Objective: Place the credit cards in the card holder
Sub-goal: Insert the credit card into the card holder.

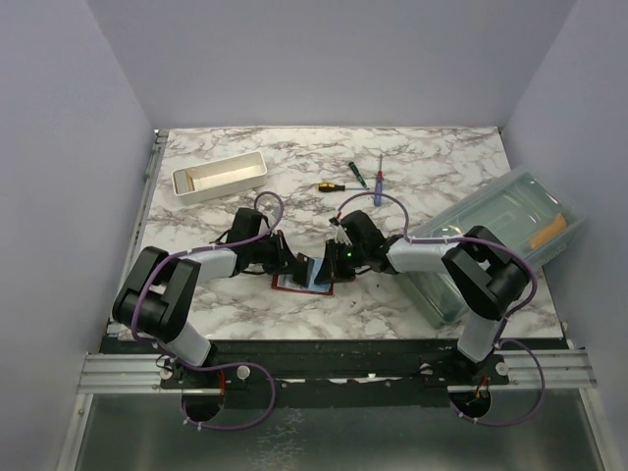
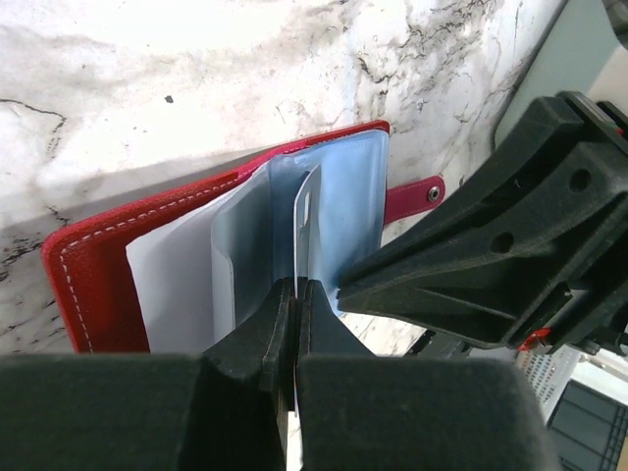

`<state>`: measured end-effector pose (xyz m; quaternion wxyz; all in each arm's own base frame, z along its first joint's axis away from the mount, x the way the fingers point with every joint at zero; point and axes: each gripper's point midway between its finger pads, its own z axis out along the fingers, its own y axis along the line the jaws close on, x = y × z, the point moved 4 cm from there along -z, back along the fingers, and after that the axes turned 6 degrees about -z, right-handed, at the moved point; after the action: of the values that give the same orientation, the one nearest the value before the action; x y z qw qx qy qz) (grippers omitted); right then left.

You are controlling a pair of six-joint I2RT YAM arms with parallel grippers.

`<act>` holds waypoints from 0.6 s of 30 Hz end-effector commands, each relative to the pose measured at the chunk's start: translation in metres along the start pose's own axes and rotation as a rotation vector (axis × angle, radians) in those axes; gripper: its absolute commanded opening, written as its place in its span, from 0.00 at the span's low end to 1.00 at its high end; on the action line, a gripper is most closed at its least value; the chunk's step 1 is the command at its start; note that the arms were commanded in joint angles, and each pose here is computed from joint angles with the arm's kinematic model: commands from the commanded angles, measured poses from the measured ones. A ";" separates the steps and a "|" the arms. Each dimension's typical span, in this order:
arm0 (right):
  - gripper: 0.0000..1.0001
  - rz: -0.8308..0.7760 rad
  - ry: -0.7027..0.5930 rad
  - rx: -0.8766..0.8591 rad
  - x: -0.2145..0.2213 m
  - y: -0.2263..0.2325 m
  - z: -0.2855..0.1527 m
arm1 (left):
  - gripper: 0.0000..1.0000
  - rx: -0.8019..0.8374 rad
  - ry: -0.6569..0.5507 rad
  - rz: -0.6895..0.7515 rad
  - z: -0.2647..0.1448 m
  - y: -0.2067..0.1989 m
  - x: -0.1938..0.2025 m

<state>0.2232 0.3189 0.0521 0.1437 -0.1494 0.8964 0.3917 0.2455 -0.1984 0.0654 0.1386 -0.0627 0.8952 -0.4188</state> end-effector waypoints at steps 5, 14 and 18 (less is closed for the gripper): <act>0.17 -0.016 0.038 0.219 0.011 -0.026 -0.018 | 0.00 0.005 0.019 -0.068 0.006 0.006 0.005; 0.07 -0.027 0.043 0.208 0.010 -0.030 -0.008 | 0.48 -0.045 -0.025 -0.086 -0.005 0.005 0.005; 0.06 -0.026 0.044 0.198 0.010 -0.029 -0.007 | 0.52 -0.076 -0.050 -0.068 -0.011 0.004 0.003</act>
<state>0.2240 0.3027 0.0523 0.1519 -0.1524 0.9176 0.3341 0.2416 -0.1980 0.0688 0.1268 -0.1005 0.8928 -0.4205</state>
